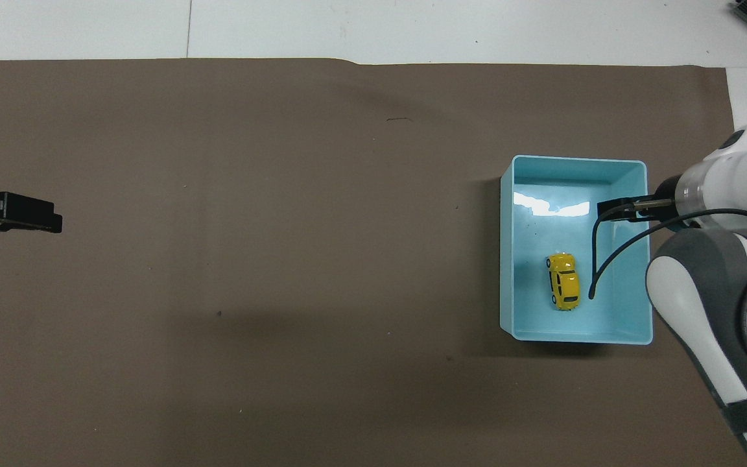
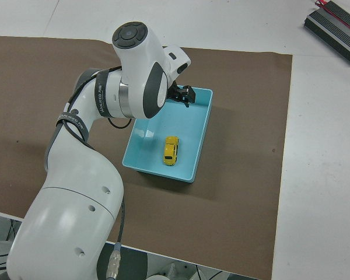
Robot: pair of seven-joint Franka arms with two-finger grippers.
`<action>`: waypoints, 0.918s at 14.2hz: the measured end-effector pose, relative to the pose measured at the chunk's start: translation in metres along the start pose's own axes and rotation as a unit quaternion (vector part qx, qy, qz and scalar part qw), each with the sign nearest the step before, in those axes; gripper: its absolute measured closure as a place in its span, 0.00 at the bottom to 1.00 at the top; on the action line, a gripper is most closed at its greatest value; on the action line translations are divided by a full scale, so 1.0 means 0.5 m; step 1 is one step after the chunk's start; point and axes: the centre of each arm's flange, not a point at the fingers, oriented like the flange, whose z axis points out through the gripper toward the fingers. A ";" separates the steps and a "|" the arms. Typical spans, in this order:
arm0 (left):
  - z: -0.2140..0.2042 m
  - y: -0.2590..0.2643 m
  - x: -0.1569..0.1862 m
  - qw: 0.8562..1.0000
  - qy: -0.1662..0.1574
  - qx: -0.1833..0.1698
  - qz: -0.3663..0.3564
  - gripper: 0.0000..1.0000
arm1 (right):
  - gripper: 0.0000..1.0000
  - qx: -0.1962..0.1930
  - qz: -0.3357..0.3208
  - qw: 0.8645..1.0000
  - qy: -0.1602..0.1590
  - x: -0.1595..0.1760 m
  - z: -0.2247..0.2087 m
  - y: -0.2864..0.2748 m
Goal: Wind up and store yellow beetle car
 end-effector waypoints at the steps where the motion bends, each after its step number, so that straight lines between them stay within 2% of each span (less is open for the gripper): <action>1: 0.000 0.000 0.000 1.000 0.000 0.000 0.000 0.00 | 0.00 0.000 0.003 1.000 0.000 0.001 -0.001 0.006; 13: 0.000 0.000 0.000 1.000 0.000 0.000 0.000 0.00 | 0.00 -0.002 0.015 1.000 -0.007 0.008 -0.042 0.034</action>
